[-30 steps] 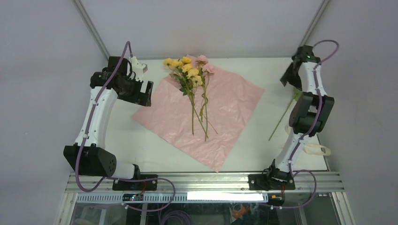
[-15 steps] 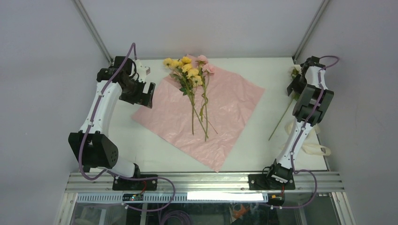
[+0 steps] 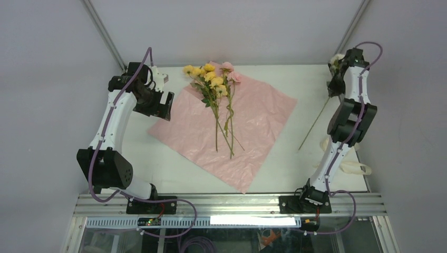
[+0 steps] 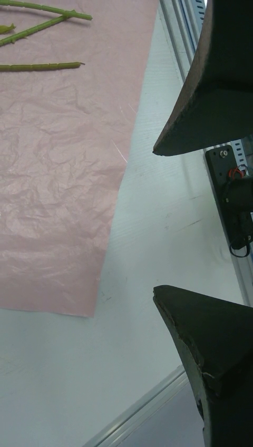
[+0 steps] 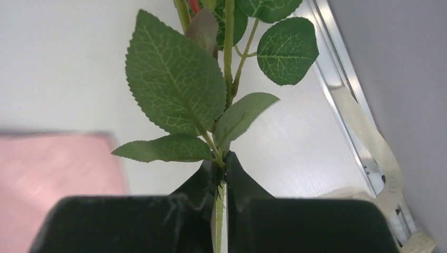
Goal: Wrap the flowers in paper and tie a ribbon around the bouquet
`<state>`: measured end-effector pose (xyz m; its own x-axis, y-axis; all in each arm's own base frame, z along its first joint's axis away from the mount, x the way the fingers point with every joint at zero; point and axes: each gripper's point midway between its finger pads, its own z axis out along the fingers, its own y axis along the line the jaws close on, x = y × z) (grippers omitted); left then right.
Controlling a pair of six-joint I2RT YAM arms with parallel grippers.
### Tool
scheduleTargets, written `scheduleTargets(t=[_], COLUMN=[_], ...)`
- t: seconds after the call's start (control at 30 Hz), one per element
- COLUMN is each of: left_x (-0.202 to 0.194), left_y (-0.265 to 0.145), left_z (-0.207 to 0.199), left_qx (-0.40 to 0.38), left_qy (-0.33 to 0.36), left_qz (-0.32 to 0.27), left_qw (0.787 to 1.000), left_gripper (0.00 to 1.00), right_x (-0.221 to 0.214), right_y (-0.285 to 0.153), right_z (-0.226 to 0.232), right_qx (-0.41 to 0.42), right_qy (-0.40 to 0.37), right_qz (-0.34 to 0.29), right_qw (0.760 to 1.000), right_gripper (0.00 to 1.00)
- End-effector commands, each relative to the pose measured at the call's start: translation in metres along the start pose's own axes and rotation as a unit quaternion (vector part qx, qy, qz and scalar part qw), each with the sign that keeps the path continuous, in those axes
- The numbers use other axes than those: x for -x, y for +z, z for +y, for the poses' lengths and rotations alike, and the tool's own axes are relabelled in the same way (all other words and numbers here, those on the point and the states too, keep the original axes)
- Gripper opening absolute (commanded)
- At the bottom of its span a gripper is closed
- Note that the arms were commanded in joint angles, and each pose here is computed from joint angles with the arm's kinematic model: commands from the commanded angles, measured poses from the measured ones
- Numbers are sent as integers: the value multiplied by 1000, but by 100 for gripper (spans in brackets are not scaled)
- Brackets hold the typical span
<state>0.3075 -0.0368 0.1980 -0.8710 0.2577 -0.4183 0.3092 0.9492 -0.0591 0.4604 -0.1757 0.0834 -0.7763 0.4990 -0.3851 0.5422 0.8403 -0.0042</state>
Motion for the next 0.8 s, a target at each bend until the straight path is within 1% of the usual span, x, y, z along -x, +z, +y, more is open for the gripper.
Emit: scheduleTargets(t=[0.0, 0.1, 0.17, 0.23, 0.3, 0.4, 0.47, 0.5, 0.57, 0.6, 0.63, 0.67, 0.7, 0.77], left_x=[13, 12, 11, 10, 9, 10, 10, 10, 10, 10, 9, 8, 8, 7], left_y=[-18, -21, -23, -24, -25, -26, -27, -28, -30, -31, -31, -31, -31, -30], left_z=[0, -2, -3, -5, -6, -8, -9, -9, -10, -11, -11, -11, -11, -12], left_qx=[4, 1, 0, -3, -5, -9, -9, -10, -11, -12, -12, -13, -13, -14], left_qy=[13, 15, 15, 14, 13, 12, 11, 11, 12, 12, 12, 13, 13, 13], left_qz=[-42, -49, -53, -57, -58, -63, -65, -66, -70, -71, -72, -72, -72, -72], left_qw=[999, 999, 998, 998, 998, 998, 998, 998, 997, 997, 997, 997, 997, 997], left_gripper=[99, 99, 99, 99, 99, 99, 99, 99, 99, 99, 99, 99, 99, 99], right_x=[58, 11, -38, -78, -103, -130, -145, -147, -158, -163, -171, -175, -176, -171], right_y=[-225, -295, -317, -327, -326, -306, -284, -280, -250, -237, -221, -217, -212, -196], right_z=[93, 161, 218, 271, 319, 390, 427, 443, 467, 477, 487, 494, 499, 505], right_qx=[182, 290, 355, 402, 430, 466, 474, 476, 471, 476, 488, 504, 510, 501], right_qy=[-124, -218, -281, -304, -296, -256, -261, -266, -284, -290, -301, -313, -313, -299], right_qz=[-246, -257, -233, -209, -196, -168, -145, -142, -126, -118, -104, -104, -106, -118], right_qw=[944, 896, 861, 838, 830, 830, 828, 826, 826, 822, 813, 799, 794, 804], right_gripper=[0, 0, 0, 0, 0, 0, 0, 0, 0, 0, 0, 0, 0, 0])
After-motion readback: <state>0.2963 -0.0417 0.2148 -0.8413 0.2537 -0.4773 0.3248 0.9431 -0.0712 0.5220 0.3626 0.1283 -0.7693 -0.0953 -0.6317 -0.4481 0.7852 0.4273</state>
